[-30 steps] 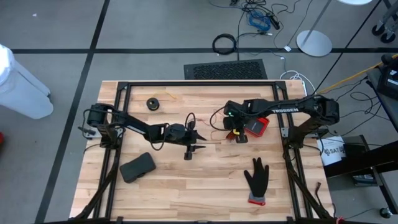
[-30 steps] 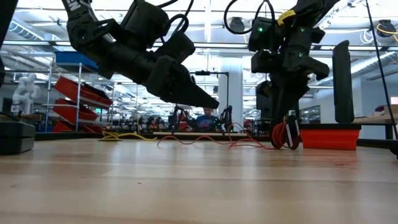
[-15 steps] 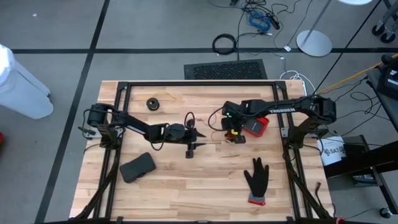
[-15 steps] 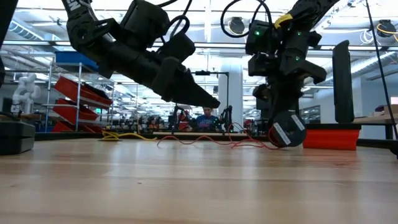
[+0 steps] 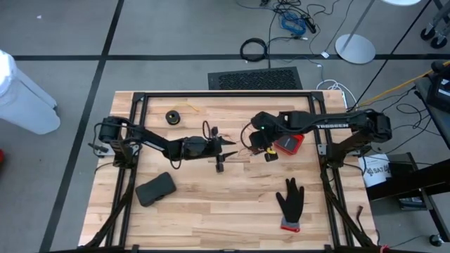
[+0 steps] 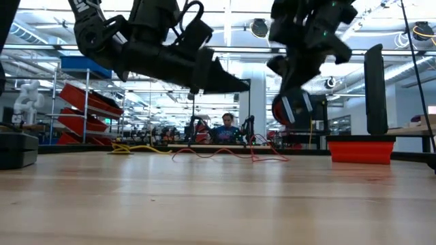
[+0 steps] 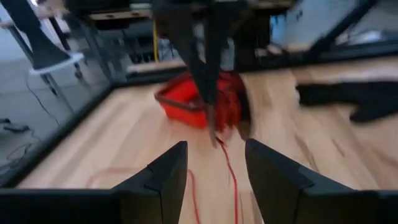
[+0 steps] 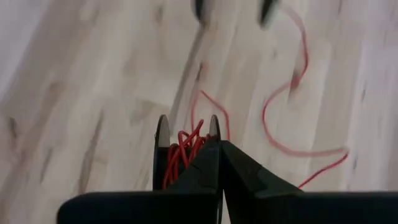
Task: Coil cords
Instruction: Uncoil the red wire from the black spool
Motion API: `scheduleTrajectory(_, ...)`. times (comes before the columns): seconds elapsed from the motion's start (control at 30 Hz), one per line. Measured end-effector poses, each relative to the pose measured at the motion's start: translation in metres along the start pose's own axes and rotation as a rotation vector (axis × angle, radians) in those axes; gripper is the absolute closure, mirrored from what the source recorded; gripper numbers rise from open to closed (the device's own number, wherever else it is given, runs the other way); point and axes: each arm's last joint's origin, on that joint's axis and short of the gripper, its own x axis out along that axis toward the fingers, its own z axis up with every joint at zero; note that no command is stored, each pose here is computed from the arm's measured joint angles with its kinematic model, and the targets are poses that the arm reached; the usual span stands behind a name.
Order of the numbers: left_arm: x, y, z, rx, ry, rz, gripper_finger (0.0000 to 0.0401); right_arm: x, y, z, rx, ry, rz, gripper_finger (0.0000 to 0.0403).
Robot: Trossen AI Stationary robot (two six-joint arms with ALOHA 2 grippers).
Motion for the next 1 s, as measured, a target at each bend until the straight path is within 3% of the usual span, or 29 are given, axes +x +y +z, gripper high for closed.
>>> scheduleTrajectory(0.1, 0.001, 0.006, 0.003, -0.017, -0.040, -0.016, 0.0232, -0.008, 0.006, 0.009, -0.054, -0.043, -0.004, 0.0403)
scheduleTrajectory(0.27, 0.004, 0.012, 0.010, -0.111, -0.105, -0.157, 0.0232, -0.016, 0.012, 0.022, -0.133, -0.118, -0.023, 0.0403)
scheduleTrajectory(0.43, 0.007, 0.012, 0.017, -0.115, -0.132, -0.178, 0.0232, -0.016, 0.012, 0.027, -0.165, -0.162, -0.042, 0.0403)
scheduleTrajectory(0.73, 0.013, 0.013, 0.024, -0.117, -0.110, -0.136, 0.0241, -0.017, 0.011, 0.029, -0.173, -0.169, -0.076, 0.0403)
scheduleTrajectory(1.0, 0.015, 0.015, 0.025, -0.119, -0.099, -0.086, 0.0311, -0.017, 0.010, 0.029, -0.176, -0.168, -0.091, 0.0403)
